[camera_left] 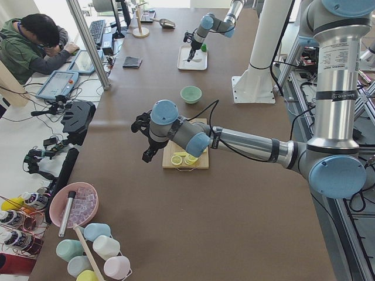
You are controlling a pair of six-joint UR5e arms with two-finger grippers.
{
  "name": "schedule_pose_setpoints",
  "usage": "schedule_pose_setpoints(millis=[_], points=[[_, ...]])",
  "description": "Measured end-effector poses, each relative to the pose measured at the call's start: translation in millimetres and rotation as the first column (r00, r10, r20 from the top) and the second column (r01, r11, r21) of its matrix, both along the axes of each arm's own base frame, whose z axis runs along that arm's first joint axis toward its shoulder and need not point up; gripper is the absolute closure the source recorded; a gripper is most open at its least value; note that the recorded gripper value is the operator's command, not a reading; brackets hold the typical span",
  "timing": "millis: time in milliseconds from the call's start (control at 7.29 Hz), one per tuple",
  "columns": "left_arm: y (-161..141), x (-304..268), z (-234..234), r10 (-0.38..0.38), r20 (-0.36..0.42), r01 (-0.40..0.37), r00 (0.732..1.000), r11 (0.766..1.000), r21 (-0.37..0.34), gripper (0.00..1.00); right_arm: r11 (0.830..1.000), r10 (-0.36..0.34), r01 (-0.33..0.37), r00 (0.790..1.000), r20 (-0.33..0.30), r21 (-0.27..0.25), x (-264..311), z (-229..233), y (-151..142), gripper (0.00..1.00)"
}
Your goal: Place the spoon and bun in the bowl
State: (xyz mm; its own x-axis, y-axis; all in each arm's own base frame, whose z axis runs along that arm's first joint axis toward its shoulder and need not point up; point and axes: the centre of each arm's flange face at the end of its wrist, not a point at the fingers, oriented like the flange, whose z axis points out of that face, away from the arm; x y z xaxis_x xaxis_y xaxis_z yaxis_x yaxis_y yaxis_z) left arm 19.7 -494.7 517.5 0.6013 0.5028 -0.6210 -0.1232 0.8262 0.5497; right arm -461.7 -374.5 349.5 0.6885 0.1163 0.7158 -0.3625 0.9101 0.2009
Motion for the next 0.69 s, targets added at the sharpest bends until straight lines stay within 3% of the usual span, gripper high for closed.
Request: schedule_pose_setpoints(millis=[274,685], points=[[0.1,0.4,0.4,0.001,0.000,-0.001,1.000,1.000,-0.001,0.01,0.991,0.084,-0.081,0.996,0.022,-0.102,-37.9,-84.8,-7.6,1.00],[0.2,1.3,0.1,0.003,-0.002,-0.003,1.000,1.000,0.004,0.01,0.940,0.252,-0.233,0.966,0.048,-0.250,-139.6,-183.5,-11.9,1.00]])
